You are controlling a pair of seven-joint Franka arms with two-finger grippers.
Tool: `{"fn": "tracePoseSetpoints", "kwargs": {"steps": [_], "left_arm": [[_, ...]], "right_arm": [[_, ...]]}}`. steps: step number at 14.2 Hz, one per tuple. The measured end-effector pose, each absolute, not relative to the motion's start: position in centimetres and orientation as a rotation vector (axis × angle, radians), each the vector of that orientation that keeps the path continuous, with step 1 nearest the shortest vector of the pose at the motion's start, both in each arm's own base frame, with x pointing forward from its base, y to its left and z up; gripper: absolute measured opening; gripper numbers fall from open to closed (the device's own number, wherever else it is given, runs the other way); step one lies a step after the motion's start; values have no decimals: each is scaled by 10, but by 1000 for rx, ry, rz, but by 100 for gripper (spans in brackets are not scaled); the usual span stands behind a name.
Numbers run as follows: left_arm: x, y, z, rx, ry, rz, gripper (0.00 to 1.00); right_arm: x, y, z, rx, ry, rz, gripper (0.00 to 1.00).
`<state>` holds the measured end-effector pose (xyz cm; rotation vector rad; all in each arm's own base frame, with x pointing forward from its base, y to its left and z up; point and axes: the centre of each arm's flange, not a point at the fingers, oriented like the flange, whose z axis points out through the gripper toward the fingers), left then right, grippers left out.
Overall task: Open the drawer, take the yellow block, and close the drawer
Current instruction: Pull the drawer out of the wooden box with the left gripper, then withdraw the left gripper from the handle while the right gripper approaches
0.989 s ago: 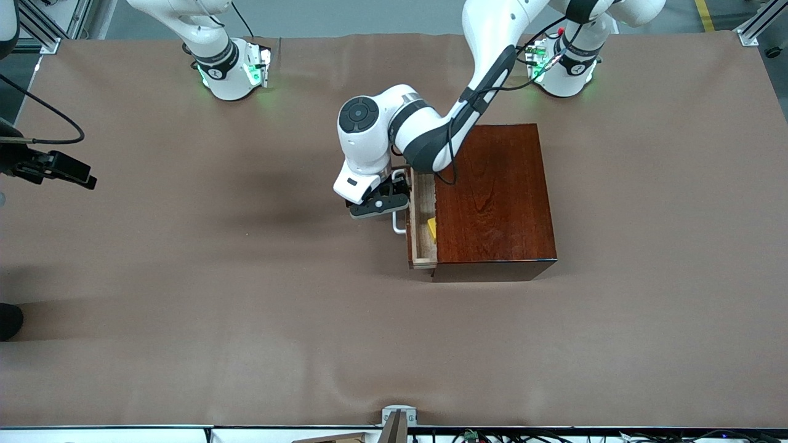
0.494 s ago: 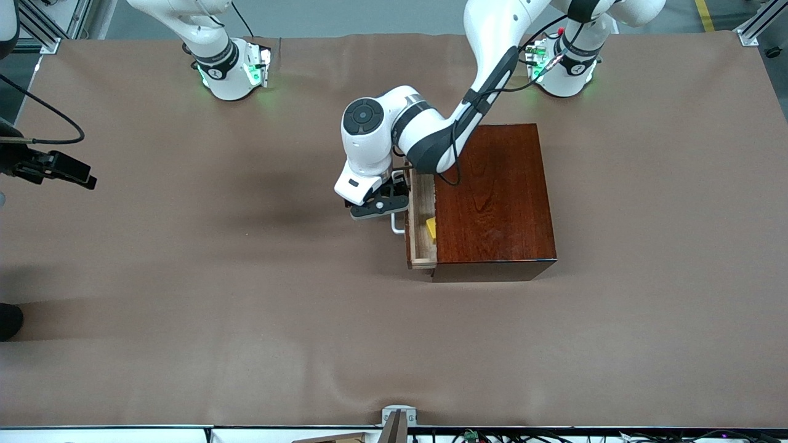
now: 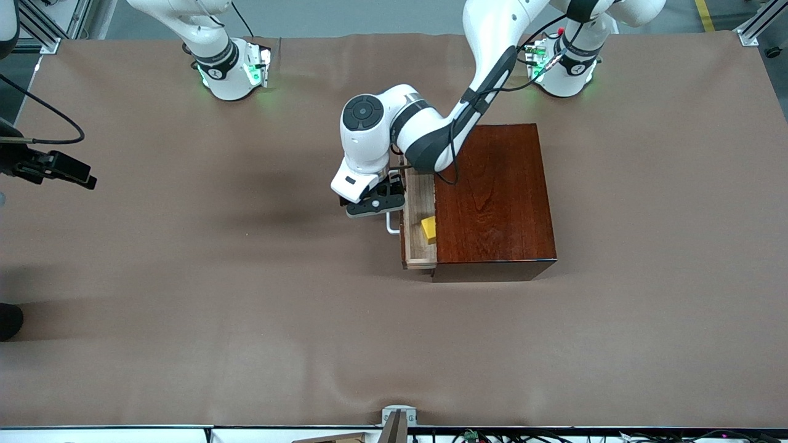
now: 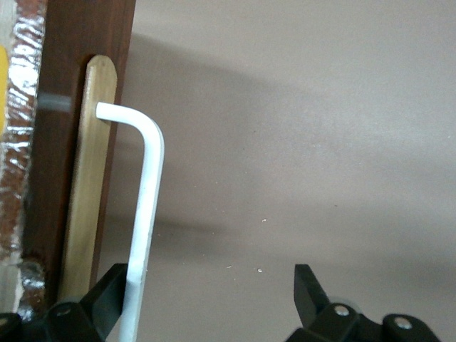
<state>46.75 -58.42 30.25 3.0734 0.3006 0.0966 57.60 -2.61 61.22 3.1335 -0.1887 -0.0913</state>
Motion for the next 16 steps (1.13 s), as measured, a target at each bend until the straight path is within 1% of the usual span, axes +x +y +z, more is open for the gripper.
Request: {"fn": "tracePoseSetpoints", "kwargs": {"steps": [7,12,16], "left_arm": [[461,-597,308,3017,181,133,100],[446,-634,326,2793,64,241,100],[433,-649,331,2748,32,260,100]], "right_arm": [[576,-26,612,3134,-189,-91,100],[576,-26,612,3134,-189,-91,100],[576,-26,612,3134,-189,-91,100]]}}
